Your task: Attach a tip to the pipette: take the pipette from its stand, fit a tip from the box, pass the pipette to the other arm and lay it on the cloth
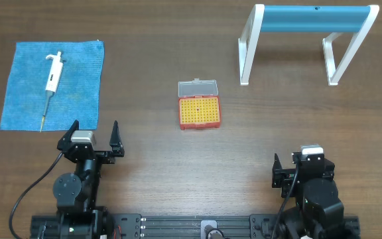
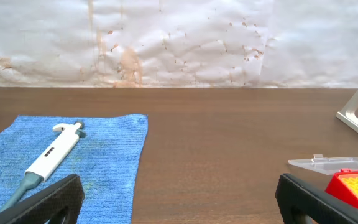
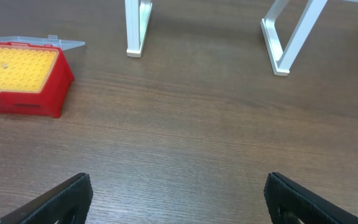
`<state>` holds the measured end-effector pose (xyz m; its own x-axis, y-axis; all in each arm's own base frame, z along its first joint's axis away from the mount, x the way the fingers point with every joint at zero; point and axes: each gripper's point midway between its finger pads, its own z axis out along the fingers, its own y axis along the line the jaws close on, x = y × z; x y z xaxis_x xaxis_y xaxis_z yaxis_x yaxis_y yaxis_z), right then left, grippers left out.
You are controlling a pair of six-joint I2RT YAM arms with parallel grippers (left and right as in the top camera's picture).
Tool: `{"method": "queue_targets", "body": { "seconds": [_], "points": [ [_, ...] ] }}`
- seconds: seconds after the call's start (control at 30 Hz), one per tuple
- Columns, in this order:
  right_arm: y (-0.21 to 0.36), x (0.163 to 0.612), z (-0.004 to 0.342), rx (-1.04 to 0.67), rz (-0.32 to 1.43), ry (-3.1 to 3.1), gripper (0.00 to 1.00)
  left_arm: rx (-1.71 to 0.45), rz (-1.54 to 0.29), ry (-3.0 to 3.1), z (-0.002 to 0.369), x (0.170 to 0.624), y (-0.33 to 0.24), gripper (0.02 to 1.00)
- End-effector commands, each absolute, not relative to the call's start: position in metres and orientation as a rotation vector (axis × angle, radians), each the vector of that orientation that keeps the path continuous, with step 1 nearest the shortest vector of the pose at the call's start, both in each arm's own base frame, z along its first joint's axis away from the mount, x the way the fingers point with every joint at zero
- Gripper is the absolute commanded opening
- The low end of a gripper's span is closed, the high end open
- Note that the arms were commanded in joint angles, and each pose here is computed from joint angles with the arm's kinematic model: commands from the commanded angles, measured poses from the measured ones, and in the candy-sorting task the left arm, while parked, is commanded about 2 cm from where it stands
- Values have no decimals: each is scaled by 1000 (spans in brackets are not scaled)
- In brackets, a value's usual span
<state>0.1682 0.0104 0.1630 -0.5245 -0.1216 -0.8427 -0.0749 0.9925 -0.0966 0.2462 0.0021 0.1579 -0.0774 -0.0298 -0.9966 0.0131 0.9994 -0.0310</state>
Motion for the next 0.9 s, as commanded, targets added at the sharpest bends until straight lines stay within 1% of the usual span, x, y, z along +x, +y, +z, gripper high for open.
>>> {"method": "queue_targets", "body": {
  "seconds": [0.03, 0.43, 0.5, 0.57, 0.63, 0.7, 0.73, 0.83, 0.9],
  "points": [
    [10, 169, 163, -145, -73, 2122, 899, -35, -20, 1643, 157, 246, 6, 998],
    [9, 167, 161, -148, -76, 2132, 897, -35, -19, 1643, 157, 246, 7, 998],
    [5, 168, 162, -116, -90, 2128, 899, -35, -20, 1643, 157, 246, 6, 998],
    [-2, 183, 182, -12, -80, 2032, 895, -35, -20, 1643, 157, 246, 6, 998],
    [-13, 203, 215, 101, -71, 1856, 897, -35, -20, 1644, 157, 246, 6, 996],
    [-24, 219, 246, 161, -65, 1665, 897, -35, -20, 1643, 157, 246, 6, 996],
    [-28, 223, 256, 173, -68, 1594, 899, -35, -20, 1643, 157, 246, 6, 996],
    [-40, 227, 277, 189, -95, 1399, 897, -35, -19, 1643, 157, 246, 7, 996],
    [-43, 228, 276, 187, -108, 1329, 899, -35, -20, 1643, 157, 246, 6, 998]
  ]
}}
